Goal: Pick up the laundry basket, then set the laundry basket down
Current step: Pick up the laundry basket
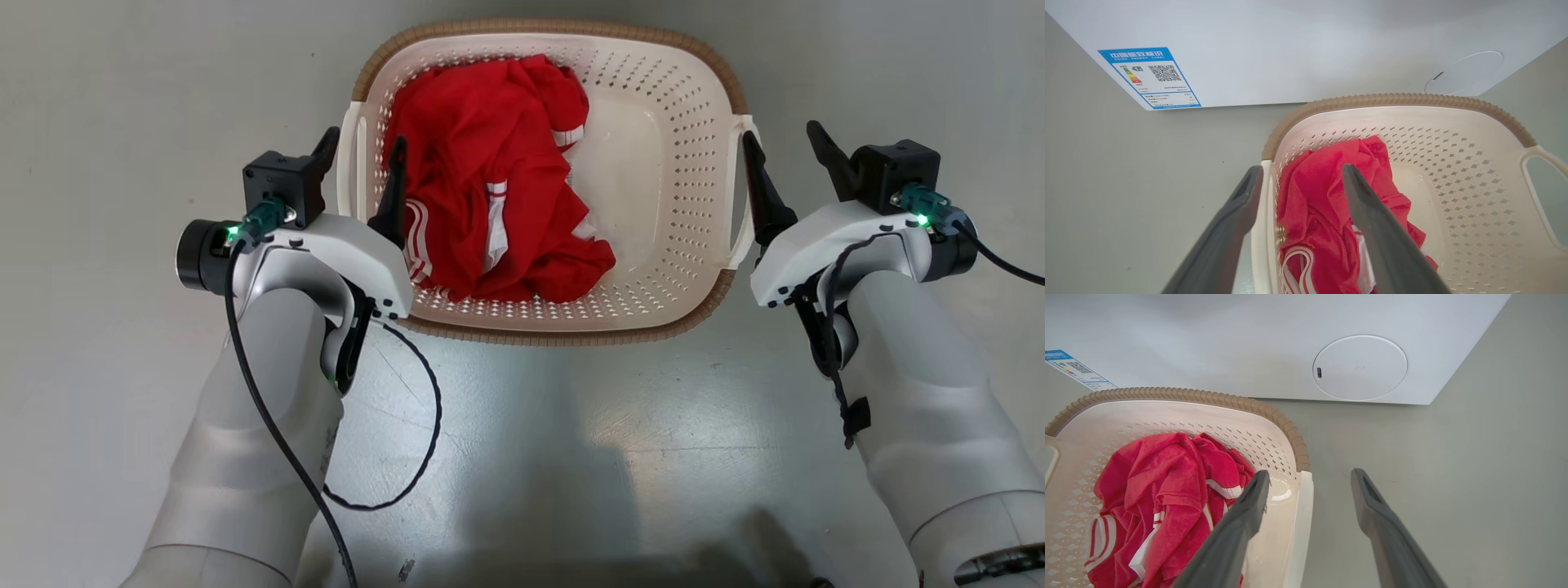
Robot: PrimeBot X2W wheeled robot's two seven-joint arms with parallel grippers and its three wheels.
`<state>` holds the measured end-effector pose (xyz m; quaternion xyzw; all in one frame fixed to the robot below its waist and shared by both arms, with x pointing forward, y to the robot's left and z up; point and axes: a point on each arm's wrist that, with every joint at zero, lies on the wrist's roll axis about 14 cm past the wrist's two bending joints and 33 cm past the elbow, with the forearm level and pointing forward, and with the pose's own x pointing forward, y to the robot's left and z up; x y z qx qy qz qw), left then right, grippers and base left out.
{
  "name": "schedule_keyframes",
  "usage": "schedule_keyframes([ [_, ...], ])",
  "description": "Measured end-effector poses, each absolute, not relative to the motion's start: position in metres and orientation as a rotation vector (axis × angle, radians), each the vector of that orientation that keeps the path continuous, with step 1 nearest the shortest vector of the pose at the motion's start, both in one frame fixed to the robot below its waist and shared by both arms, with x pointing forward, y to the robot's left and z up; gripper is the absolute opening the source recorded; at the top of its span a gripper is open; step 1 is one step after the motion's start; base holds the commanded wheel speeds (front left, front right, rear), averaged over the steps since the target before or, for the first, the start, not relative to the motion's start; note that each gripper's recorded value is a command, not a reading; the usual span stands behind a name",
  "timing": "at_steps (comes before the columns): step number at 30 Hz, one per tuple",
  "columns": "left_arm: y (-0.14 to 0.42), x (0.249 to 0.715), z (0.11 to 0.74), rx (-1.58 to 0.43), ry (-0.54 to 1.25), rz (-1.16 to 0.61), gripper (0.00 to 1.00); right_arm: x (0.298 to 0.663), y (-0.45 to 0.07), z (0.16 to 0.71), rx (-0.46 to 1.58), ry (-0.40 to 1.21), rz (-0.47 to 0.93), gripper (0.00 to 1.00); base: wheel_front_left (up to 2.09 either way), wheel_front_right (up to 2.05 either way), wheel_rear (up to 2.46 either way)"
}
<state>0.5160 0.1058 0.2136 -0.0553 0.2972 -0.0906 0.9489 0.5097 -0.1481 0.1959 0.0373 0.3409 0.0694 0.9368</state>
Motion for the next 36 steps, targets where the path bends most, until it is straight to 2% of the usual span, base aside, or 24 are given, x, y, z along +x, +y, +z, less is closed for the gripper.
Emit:
schedule_keyframes([
  [36,0.119,0.503,0.161,-0.074,0.735,-0.149,1.0,0.495,-0.121,0.146,0.115,0.81,0.206,1.0,0.0,0.0,0.0],
])
